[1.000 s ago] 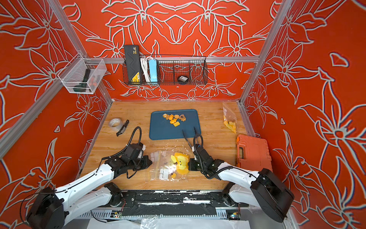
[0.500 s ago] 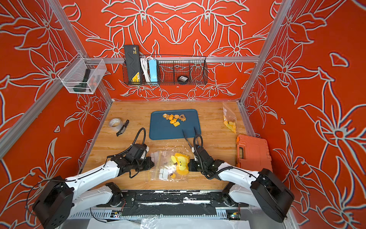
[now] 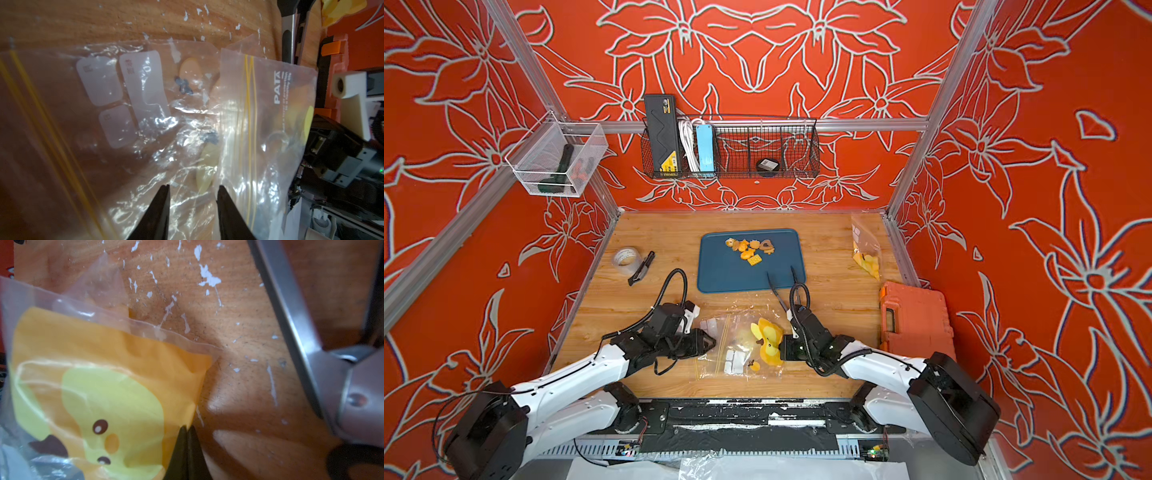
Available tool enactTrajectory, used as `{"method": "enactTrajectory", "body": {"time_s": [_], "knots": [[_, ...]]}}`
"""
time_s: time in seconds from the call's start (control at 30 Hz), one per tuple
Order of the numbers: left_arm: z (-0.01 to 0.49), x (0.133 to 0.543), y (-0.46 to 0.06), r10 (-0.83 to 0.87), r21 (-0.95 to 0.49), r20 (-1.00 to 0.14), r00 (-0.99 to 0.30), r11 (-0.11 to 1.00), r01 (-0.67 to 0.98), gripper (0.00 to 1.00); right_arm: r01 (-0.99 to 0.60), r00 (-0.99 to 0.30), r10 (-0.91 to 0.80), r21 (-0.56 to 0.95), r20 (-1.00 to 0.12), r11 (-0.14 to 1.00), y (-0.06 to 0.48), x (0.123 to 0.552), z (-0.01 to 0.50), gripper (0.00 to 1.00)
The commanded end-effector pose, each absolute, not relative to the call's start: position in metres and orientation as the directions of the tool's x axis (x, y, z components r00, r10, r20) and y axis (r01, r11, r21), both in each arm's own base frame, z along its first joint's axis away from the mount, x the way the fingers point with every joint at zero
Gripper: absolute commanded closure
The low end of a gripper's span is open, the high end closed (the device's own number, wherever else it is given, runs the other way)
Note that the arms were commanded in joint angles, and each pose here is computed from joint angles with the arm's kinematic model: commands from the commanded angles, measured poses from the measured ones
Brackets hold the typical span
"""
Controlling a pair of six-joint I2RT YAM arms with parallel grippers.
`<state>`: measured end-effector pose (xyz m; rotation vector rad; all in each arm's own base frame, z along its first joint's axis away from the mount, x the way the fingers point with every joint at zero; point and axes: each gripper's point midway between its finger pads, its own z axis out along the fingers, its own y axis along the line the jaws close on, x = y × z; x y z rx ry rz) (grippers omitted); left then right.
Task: Put the cookies into a resealable bag to prevent moisture
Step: Pick up the ziploc bag.
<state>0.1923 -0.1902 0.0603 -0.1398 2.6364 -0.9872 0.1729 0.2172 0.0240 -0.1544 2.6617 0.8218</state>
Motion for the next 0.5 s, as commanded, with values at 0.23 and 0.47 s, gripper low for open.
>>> {"method": "enactTrajectory", "body": {"time_s": [0.23,0.47], "knots": [[0.093,0.193,-0.204,-0.258,-0.769,-0.293,-0.921,0.636,0.066,0.53,-0.19,-0.935,-0.007,0.485,-0.354,0.853,0.209,0.174,0.016,1.0],[0.099,0.193,-0.206,-0.285,-0.797,-0.281,-0.916,0.602,0.057,0.51,-0.202,-0.934,-0.021,0.482,-0.356,0.853,0.212,0.176,0.017,1.0]]}}
